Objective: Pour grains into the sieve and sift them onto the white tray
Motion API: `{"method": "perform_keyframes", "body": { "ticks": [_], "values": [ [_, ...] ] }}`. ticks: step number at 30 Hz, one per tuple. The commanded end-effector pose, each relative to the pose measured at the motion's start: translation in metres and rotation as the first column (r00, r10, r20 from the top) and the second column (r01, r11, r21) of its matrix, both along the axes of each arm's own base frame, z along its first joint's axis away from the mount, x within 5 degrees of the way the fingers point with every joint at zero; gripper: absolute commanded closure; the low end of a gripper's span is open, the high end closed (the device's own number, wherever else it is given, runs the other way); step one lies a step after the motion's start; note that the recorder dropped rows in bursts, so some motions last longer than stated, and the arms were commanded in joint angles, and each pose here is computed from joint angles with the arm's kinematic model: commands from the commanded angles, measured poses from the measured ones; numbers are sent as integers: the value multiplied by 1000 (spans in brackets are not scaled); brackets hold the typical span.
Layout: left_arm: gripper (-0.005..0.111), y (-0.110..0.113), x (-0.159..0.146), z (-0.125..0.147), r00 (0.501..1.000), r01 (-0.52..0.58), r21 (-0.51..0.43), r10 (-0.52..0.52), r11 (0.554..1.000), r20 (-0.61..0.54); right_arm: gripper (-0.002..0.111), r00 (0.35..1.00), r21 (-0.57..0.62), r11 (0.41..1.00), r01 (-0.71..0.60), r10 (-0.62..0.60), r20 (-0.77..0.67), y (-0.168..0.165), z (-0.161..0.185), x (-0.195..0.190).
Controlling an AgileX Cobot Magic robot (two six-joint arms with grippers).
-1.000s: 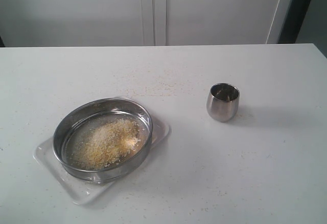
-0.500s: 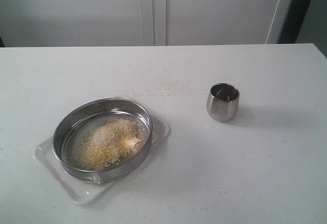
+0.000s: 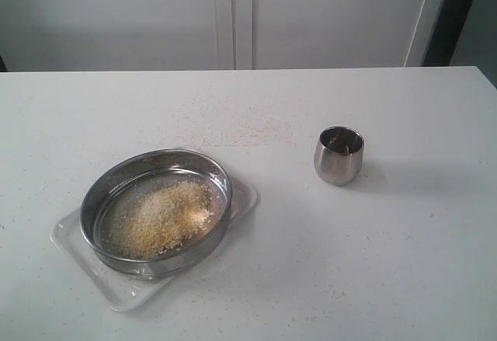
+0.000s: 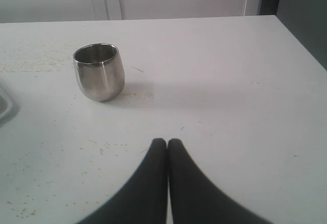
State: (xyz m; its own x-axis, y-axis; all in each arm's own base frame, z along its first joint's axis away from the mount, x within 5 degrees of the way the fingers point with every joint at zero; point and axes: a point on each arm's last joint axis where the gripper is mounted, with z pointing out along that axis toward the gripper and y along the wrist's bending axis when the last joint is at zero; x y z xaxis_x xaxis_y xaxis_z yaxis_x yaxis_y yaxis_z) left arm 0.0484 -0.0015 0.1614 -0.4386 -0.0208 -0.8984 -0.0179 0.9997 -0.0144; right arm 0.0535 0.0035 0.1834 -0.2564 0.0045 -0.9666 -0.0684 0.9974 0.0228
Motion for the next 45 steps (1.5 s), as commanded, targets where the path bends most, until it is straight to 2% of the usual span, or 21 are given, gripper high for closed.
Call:
{"method": "perform_keyframes", "body": {
  "ticks": [1, 7, 13, 28, 33, 38, 45],
  "values": [
    [107, 1, 3, 4, 997, -3, 7, 3, 1000, 79, 108, 1000, 3, 1000, 6, -6, 10, 0, 0, 0],
    [107, 3, 8, 23, 956, -30, 16, 24, 999, 293, 108, 1000, 3, 1000, 6, -6, 10, 0, 0, 0],
    [107, 4, 9, 34, 914, -46, 19, 34, 999, 405, 108, 1000, 3, 1000, 6, -6, 10, 0, 0, 0],
    [107, 5, 9, 36, 903, -49, 14, 39, 999, 428, 108, 1000, 3, 1000, 6, -6, 10, 0, 0, 0],
    [107, 6, 9, 45, 855, -61, 1, 51, 998, 516, 108, 1000, 3, 1000, 6, -6, 10, 0, 0, 0],
    [107, 4, 6, 57, 884, -44, -5, 41, 999, 466, 108, 1000, 3, 1000, 6, -6, 10, 0, 0, 0],
    [107, 2, 11, 90, 946, -20, -2, 20, 1000, 325, 108, 1000, 3, 1000, 6, -6, 10, 0, 0, 0]
  ]
}}
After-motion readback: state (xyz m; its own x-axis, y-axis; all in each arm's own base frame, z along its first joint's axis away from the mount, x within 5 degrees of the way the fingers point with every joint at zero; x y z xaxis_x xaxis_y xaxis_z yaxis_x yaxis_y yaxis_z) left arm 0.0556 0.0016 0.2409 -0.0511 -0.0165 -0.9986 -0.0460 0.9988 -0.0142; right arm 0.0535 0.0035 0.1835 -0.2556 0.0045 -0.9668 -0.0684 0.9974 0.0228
